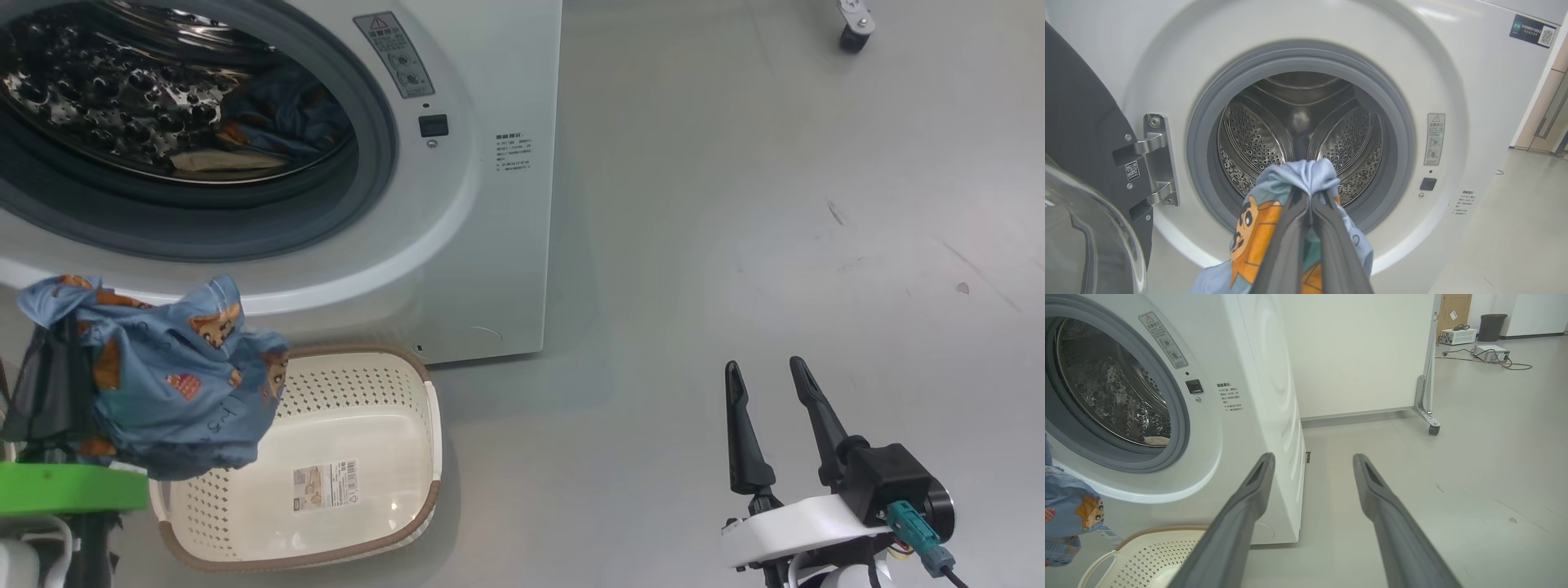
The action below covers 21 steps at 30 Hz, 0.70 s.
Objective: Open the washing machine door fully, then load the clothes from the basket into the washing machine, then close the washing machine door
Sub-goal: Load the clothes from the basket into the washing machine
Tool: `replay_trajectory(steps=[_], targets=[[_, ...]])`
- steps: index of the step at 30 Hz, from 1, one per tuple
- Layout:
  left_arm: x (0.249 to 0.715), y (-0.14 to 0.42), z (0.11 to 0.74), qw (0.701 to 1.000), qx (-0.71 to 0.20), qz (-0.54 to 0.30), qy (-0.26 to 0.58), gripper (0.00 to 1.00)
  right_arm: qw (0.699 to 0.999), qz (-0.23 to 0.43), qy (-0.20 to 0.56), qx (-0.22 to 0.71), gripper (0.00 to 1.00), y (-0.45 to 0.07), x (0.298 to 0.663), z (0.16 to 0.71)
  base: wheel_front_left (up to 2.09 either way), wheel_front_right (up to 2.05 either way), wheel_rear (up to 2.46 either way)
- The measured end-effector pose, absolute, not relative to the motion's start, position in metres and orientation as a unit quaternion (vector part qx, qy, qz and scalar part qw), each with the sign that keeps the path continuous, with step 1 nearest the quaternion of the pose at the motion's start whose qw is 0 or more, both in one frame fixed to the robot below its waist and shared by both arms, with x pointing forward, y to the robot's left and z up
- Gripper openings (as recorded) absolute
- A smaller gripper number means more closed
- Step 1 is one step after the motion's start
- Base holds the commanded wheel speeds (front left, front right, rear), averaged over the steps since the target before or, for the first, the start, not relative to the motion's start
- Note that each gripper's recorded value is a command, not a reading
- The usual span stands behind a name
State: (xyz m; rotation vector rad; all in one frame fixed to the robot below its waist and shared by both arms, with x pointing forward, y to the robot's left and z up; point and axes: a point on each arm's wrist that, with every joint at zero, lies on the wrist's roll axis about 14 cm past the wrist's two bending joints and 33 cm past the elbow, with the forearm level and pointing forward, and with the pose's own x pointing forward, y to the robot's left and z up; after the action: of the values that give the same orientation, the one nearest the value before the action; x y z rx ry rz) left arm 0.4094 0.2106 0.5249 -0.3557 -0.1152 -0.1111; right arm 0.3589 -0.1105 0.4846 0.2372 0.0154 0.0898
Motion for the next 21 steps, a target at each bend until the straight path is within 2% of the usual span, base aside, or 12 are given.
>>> replay_trajectory(steps=[21], targets=[[0.517,0.218,0.538,0.98,-0.158,-0.084,-0.09,0.0,0.99,0.049,0.043,0.126,1.0,-0.101,0.382,0.459,0.0,0.0,0.0]])
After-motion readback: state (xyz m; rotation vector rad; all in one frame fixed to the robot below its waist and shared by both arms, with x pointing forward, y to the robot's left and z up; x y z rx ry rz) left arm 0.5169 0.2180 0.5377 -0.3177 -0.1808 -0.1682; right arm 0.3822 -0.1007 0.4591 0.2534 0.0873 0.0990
